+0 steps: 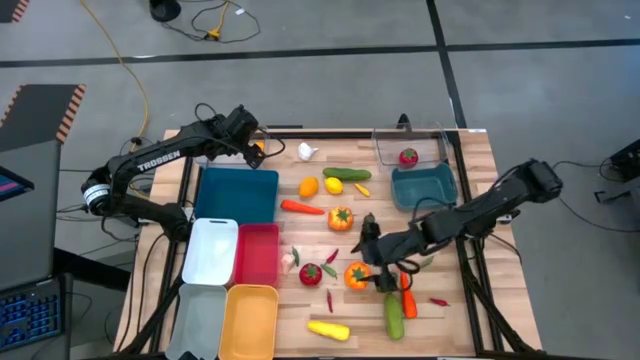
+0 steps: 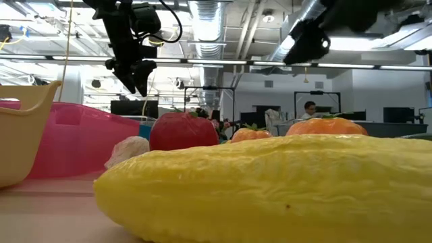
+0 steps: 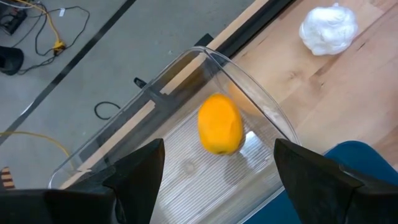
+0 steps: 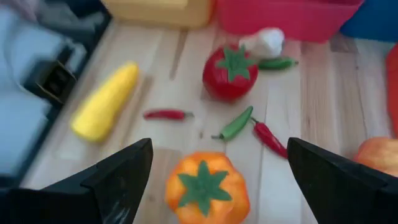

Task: Sort produce into baskets
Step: Put the bottom orange tomato into the right transparent bin

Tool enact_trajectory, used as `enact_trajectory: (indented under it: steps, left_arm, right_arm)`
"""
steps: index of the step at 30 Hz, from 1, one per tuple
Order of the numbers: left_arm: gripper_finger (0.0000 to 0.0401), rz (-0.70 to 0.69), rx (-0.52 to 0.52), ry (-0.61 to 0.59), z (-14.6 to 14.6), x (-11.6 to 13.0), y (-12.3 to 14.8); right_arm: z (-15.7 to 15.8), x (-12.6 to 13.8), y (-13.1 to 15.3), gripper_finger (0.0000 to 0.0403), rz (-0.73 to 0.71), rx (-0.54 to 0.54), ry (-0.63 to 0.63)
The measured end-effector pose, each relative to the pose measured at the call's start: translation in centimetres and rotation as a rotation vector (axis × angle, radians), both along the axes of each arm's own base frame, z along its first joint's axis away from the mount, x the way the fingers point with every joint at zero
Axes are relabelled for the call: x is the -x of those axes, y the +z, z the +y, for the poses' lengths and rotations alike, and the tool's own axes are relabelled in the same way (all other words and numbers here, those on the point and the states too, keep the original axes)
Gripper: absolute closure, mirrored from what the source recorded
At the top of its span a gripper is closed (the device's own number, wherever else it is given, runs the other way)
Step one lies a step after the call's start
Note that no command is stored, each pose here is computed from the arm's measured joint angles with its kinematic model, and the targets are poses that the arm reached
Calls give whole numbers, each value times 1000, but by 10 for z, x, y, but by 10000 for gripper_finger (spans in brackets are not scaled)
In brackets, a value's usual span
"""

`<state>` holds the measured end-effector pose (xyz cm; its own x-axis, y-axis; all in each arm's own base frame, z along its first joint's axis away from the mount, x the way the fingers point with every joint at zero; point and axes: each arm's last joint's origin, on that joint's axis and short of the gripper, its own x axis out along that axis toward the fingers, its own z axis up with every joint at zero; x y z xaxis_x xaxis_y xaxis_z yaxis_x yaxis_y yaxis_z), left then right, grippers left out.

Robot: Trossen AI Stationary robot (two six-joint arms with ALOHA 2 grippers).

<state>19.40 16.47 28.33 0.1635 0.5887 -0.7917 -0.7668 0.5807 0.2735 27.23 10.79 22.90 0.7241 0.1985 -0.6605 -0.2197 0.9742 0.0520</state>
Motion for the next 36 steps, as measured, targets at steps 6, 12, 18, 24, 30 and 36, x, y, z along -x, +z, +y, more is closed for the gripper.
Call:
enact_trajectory:
  steps: [6,12,18,24,30,36]
  left_arm:
    - [110,-5,2,5,0,0,0]
    - [110,-6,3,6,0,0,0]
    - [110,-8,4,5,0,0,0]
    - [110,-8,4,5,0,0,0]
    - [110,-8,5,5,0,0,0]
    - [110,-9,6,4,0,0,0]
  right_arm:
    - [4,-9,-23,7,76,99,62]
    - [7,-16,-26,17,152,138,77]
    - [9,-22,-40,25,236,157,89]
    - [12,-27,-47,29,303,159,107]
    - [13,-28,-50,30,324,128,99]
    - [14,-25,-51,30,383,27,65]
